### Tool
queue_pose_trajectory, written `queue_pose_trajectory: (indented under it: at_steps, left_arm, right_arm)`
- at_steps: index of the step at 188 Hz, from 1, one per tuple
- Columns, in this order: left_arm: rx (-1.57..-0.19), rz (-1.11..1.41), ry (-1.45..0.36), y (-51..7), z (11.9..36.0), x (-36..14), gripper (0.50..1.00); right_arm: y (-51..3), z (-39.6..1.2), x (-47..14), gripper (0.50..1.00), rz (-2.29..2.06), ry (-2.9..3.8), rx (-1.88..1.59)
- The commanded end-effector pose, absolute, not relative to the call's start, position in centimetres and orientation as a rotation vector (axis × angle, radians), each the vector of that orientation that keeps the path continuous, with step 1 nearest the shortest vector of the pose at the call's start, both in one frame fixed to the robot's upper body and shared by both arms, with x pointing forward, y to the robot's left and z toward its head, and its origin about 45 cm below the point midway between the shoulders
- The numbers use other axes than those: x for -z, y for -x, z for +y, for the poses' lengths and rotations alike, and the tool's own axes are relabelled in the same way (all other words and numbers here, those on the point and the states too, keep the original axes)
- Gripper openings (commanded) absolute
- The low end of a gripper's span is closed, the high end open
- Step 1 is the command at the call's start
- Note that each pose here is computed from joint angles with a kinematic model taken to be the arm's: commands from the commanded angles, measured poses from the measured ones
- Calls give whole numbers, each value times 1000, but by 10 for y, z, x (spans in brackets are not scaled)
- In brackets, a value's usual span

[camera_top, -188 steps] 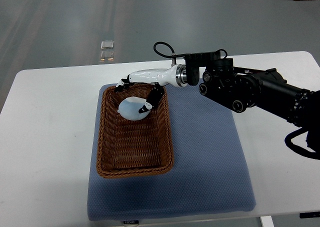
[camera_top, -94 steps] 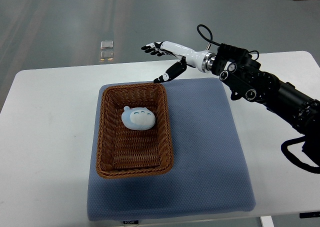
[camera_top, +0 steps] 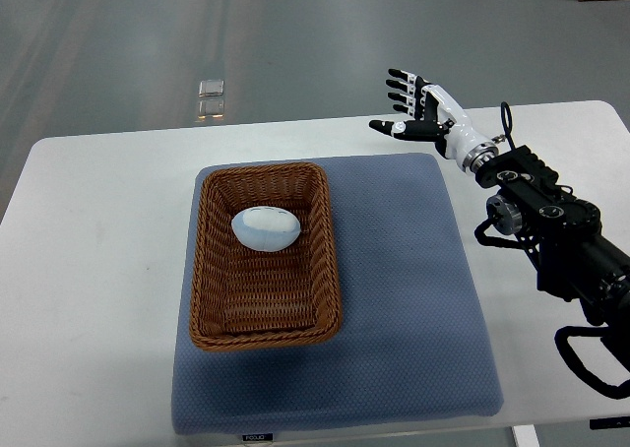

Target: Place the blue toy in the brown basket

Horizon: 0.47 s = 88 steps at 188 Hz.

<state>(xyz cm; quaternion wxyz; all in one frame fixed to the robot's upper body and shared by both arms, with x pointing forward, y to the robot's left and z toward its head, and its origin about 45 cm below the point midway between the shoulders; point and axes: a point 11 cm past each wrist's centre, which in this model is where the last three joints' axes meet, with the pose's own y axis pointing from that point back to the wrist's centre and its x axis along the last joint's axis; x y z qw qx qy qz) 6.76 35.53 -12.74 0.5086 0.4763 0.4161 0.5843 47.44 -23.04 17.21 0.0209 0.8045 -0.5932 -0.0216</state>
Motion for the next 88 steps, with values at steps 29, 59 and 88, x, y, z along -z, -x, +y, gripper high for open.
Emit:
queue_pose_trajectory:
  at_steps: [29,59,88]
  left_arm:
    - [-1409,1005,-1148,-66,355,128,1000]
    - [-1408,1004,-1149,-66,355,128,1000]
    - [-1409,1006,-1149,-66,356,128,1000]
  right_arm:
    - [-466,-253,-158,903,-2064,-2461,307]
    - [-462,-257,-154,903,-2083,-2468,335]
    - [-459,-255,-155,903,-2081,-2484,327]
